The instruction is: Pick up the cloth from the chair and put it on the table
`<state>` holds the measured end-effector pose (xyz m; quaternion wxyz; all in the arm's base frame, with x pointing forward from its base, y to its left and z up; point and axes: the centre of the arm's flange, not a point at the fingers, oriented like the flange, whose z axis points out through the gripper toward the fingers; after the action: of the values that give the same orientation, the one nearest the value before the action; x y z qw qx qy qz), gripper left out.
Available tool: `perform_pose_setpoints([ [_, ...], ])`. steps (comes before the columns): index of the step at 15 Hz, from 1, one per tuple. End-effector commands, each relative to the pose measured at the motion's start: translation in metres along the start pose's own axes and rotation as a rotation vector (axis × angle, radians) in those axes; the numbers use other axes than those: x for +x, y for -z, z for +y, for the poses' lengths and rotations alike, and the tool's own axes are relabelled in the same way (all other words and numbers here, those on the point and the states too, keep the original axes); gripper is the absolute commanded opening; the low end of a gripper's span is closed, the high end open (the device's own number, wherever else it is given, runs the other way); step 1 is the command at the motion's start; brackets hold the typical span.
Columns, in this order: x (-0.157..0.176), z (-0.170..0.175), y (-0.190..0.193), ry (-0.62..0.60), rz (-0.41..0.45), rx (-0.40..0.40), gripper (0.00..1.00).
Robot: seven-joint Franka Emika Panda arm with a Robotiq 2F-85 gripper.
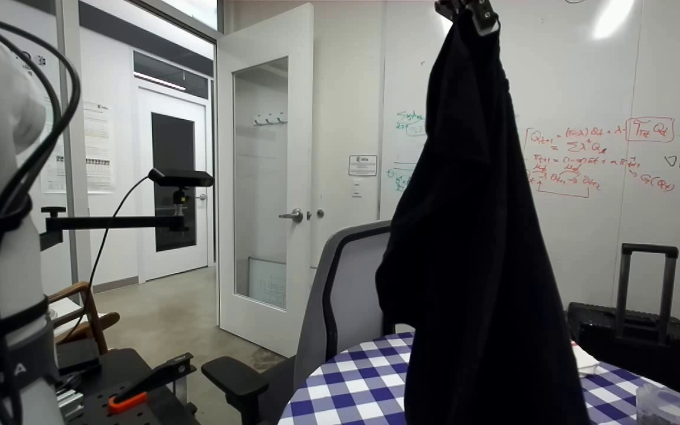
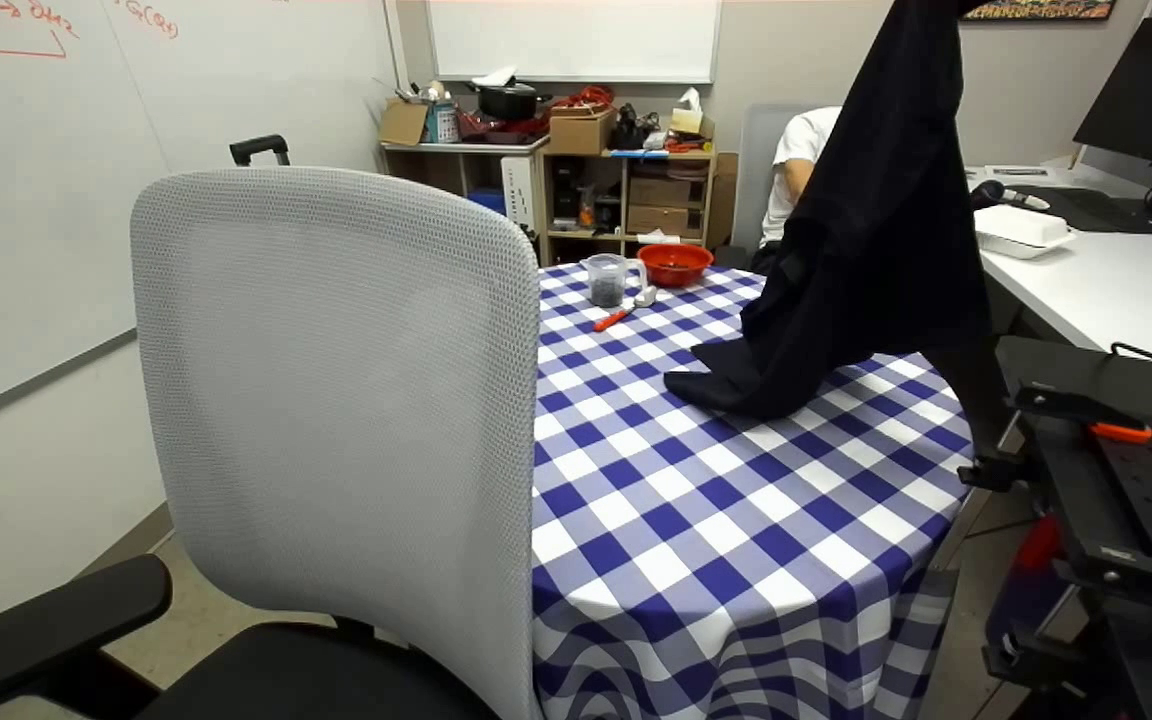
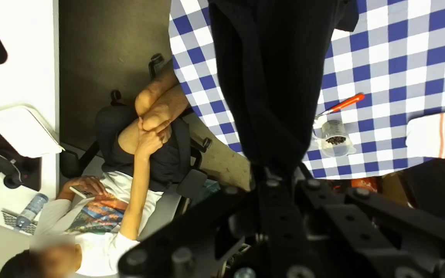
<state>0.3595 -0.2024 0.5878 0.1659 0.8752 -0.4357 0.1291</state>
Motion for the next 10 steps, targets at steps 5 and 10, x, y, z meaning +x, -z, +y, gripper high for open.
perform_pose_setpoints([
  [5, -0.028, -0.084, 0.009, 0.295, 0.033, 0.032, 0.01],
  [10, -0.046, -0.192, -0.004, 0.423, 0.047, -0.009, 0.01],
])
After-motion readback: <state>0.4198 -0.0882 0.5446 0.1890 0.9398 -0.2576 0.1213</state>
